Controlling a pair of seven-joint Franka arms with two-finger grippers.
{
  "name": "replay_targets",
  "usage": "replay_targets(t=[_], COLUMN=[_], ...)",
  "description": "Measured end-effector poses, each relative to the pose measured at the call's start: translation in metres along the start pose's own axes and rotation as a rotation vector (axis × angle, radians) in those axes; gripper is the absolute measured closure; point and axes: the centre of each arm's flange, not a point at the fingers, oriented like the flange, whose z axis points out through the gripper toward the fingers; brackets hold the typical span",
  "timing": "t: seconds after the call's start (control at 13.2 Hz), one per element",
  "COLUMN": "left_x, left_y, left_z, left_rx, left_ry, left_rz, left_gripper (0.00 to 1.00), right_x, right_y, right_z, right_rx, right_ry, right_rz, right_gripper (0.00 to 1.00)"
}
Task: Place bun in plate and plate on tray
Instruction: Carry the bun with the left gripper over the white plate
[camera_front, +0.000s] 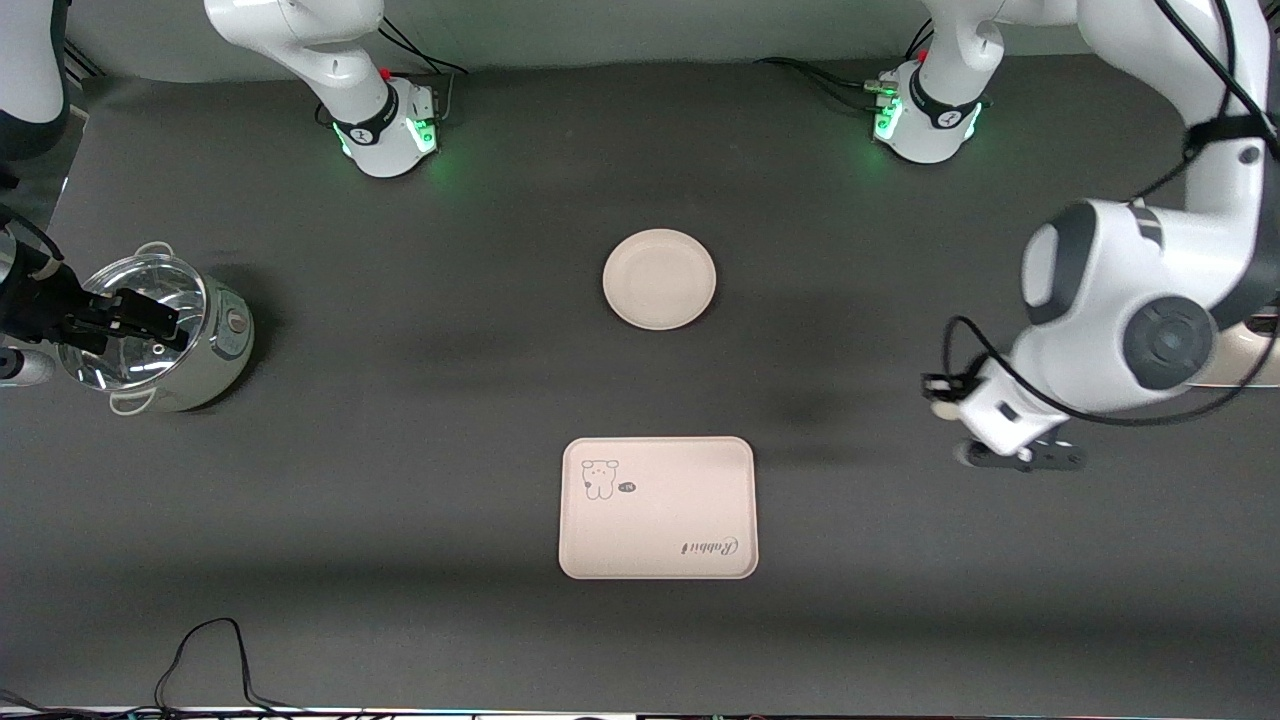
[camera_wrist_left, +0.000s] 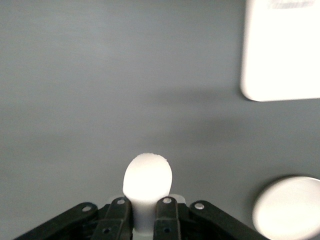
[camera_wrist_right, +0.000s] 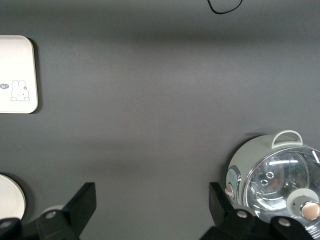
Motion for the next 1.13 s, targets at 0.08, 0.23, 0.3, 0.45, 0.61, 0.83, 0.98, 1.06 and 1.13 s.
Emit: replay_targets(t=[0.08, 0.23, 0.3, 0.45, 0.61, 0.83, 0.98, 1.06, 1.13], left_x=[-0.018, -0.057, -0.078, -0.125, -0.178, -0.235, -0.251, -0.253, -0.253], left_y=[0.047, 0.129, 0.162, 0.219, 0.263, 0.290, 0.294, 0.297, 0.300], left_z=[-0.002, 0.010, 0.024, 0.065, 0.113, 0.177, 0.209, 0.223, 0.239], left_rx=[-0.013, -0.040, -0.054, -0.050, -0.034, -0.020, 0.021, 0.025, 0.023], left_ry=[0.001, 0.008, 0.016, 0.031, 0.058, 0.068, 0.091, 0.112, 0.130], left_rz=[-0.009, -0.014, -0.015, -0.026, -0.021, -0.005, -0.015, -0.023, -0.025], left_gripper=[0.84, 0.84, 0.84, 0.84, 0.84, 0.84, 0.84, 0.84, 0.84], right_x=[0.000, 0.000, 0.000, 0.000, 0.000, 0.000, 0.000, 0.000, 0.000], right_y=[0.000, 0.000, 0.000, 0.000, 0.000, 0.000, 0.000, 0.000, 0.000], right_z=[0.000, 0.000, 0.000, 0.000, 0.000, 0.001, 0.002, 0.002, 0.002], right_rx=[0.000, 0.000, 0.000, 0.000, 0.000, 0.000, 0.000, 0.000, 0.000], right_ry=[0.000, 0.000, 0.000, -0.001, -0.001, -0.003, -0.004, -0.005, -0.005], right_rz=[0.000, 0.000, 0.000, -0.001, -0.001, -0.001, -0.001, -0.001, -0.001], right_gripper=[0.00, 0.00, 0.00, 0.00, 0.00, 0.00, 0.00, 0.00, 0.00])
